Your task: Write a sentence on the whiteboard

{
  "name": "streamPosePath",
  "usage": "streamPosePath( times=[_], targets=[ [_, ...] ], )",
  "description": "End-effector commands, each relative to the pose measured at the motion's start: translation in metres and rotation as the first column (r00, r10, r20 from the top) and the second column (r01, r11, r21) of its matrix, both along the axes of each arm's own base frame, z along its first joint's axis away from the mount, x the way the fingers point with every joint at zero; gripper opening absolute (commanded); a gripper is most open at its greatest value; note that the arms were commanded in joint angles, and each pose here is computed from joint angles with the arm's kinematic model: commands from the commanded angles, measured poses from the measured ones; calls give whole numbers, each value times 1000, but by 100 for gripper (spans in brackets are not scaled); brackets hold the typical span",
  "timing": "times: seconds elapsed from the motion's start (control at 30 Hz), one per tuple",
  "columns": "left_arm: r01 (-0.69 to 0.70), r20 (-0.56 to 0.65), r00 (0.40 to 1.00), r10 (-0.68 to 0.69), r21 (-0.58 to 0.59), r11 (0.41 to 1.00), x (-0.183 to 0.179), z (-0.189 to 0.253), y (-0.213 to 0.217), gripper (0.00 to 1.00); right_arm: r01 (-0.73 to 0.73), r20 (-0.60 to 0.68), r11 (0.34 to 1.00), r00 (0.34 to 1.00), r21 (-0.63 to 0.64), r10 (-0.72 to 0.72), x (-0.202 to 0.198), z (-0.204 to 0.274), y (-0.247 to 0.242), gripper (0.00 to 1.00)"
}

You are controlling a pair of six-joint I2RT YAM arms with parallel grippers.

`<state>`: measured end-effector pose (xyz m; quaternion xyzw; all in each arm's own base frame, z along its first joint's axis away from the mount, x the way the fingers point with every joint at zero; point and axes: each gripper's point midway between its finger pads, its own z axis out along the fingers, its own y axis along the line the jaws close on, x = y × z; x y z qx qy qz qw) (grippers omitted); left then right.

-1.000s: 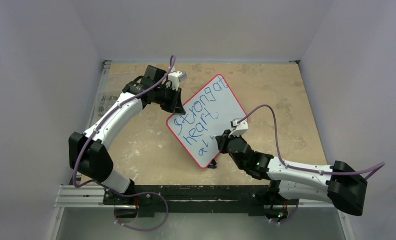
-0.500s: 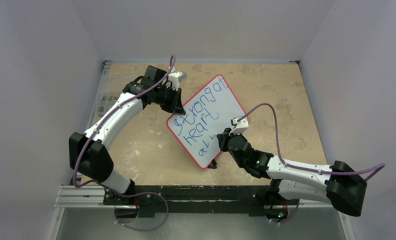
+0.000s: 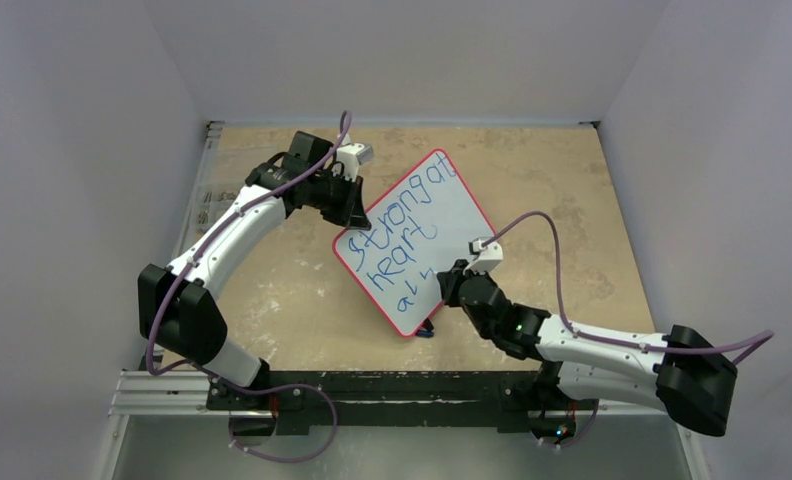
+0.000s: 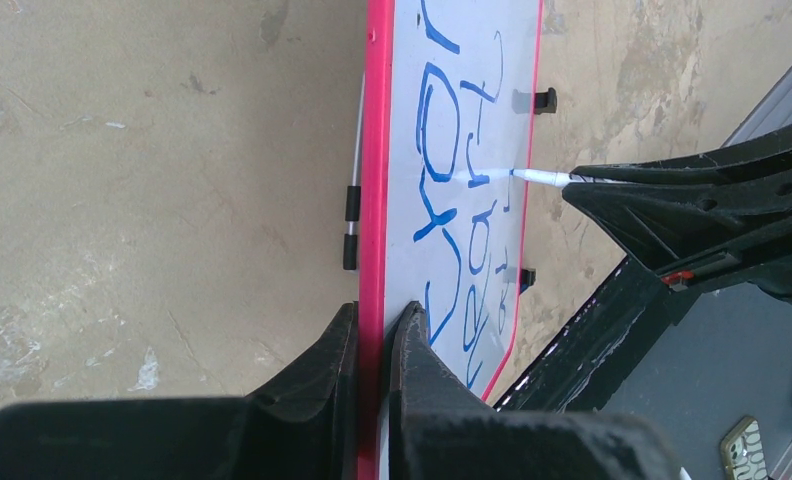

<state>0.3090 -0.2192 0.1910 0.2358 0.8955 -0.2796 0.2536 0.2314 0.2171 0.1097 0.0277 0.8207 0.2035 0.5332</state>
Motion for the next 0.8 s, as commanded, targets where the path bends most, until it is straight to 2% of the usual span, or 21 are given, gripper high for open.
streamPosePath(
  times=[0.0,0.33,0.77],
  targets=[
    [-120,31,993,118,408,905,11,-47,83,0,17,-11,998,1000,-54,-18,4,-1,-2,0],
    [-116,26,993,115,402,908,11,-47,81,0,42,78,995,996,-86,-35,33,39,5,0],
    [-116,28,993,115,397,910,11,-45,81,0,93,99,994,991,-56,-87,24,48,-23,0]
  ],
)
